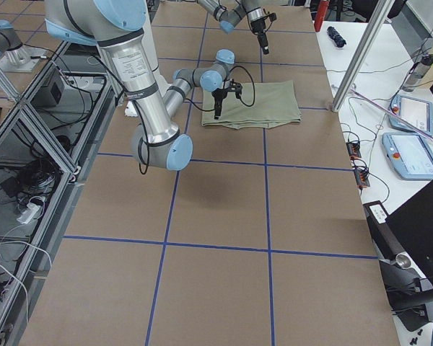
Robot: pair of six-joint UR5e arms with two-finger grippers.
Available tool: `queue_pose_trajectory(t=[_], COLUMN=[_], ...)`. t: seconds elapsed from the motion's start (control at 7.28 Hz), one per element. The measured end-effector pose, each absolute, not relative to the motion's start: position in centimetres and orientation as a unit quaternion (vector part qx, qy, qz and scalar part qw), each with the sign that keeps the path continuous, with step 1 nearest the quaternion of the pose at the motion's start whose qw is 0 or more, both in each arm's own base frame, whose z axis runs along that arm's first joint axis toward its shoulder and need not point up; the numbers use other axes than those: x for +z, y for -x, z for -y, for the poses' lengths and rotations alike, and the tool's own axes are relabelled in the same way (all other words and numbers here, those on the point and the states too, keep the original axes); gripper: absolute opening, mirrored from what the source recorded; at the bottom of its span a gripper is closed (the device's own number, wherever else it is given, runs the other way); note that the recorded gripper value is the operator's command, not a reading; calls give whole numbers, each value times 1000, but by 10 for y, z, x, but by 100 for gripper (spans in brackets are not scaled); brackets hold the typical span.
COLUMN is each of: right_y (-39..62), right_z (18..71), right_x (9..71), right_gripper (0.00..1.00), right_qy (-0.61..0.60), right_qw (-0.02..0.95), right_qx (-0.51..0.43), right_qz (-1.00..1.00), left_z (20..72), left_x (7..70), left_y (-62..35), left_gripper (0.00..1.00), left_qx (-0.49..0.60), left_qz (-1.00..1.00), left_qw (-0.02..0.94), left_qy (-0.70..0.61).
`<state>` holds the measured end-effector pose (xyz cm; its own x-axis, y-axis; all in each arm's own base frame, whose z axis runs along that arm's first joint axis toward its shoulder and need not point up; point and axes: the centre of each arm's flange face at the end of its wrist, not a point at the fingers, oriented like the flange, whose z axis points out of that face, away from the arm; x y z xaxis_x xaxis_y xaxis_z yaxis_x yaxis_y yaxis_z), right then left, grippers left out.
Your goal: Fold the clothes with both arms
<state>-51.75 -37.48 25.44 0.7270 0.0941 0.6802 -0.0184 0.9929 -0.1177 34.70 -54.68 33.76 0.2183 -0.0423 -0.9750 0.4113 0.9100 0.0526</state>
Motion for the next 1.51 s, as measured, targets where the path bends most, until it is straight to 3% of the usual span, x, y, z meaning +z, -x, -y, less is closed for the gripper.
queue_pose_trajectory(t=[0.55,1.51], right_y=[534,552], right_z=[339,315], right_x=[280,297], right_gripper=[97,90], right_qy=[76,93], right_qw=[886,882], right_qx=[222,246], right_qz=[400,390], left_z=[547,546], left_x=[338,335], left_y=[-346,-345], left_gripper=[65,65], left_qx=[-149,-148], left_qz=[-607,-609], left_qw=[765,764], left_qy=[-152,-154])
